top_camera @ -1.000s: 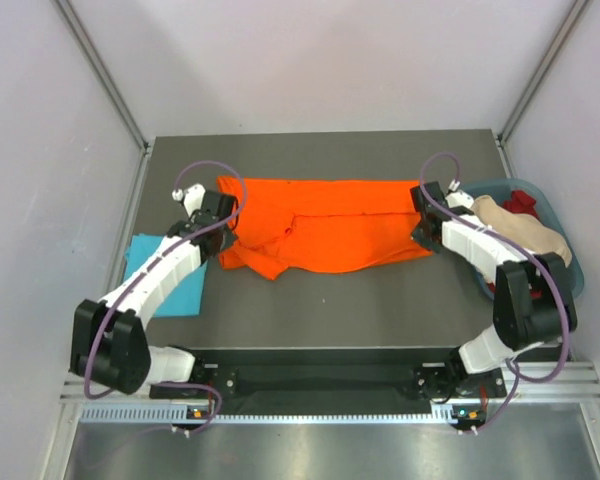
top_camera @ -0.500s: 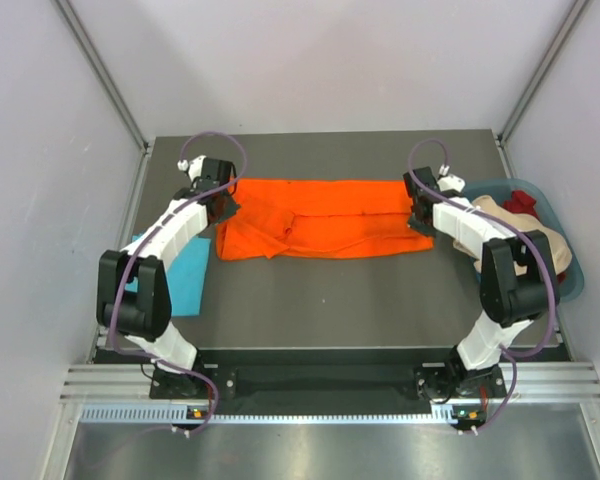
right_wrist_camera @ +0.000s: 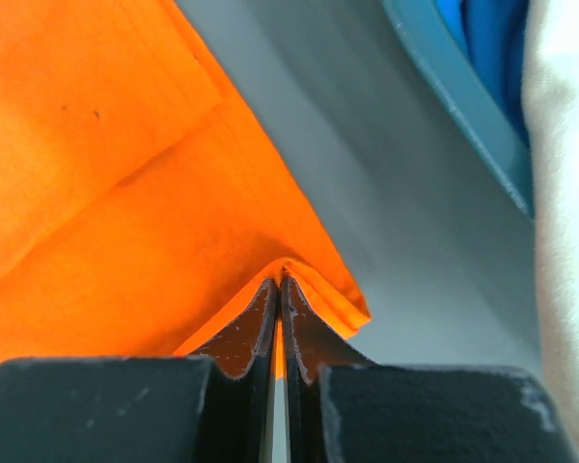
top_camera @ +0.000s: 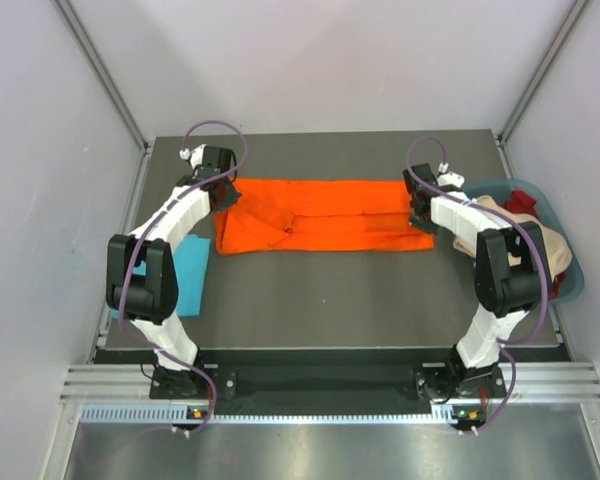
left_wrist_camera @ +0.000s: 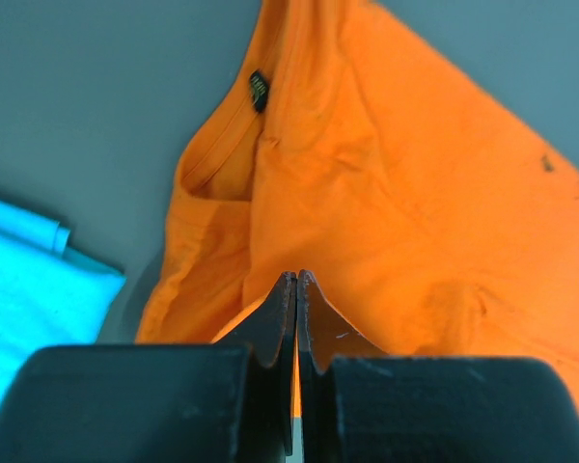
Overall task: Fold and stack the t-shirts
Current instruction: Fold the tshirt
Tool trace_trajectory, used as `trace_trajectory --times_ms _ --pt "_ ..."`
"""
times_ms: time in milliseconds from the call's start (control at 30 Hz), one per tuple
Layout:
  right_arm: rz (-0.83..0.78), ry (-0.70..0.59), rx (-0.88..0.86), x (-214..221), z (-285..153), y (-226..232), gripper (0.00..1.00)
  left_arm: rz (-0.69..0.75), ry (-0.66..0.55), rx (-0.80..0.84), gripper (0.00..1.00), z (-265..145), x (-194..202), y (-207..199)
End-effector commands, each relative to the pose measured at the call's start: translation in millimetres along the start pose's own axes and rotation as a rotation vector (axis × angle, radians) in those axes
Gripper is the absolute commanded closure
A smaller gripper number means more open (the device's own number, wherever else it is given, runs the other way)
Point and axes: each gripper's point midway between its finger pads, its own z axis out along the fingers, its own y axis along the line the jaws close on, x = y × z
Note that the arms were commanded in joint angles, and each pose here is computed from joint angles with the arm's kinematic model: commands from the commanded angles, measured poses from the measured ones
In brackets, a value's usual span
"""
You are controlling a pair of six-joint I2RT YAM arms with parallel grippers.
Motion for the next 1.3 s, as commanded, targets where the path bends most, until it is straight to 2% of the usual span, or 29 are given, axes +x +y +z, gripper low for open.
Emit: trace_trajectory --times_ms 0,433,867,1267 --pt "0.025 -0.051 0.013 -25 -4 -2 1.00 -0.017 -0.072 0.063 1.00 -6 -31 -21" --pt "0.046 -0.063 0.020 -40 -1 -3 1.00 -0.006 -0.058 0.036 1.00 0 -31 -20" --pt "0.062 -0.072 0.011 -44 -10 -7 1.00 -0.012 -0.067 0.059 1.00 -24 -34 -17" --pt "0.068 -0.086 0.013 -56 -6 -1 1.00 -0.013 -0.147 0.080 1.00 -23 -56 -26"
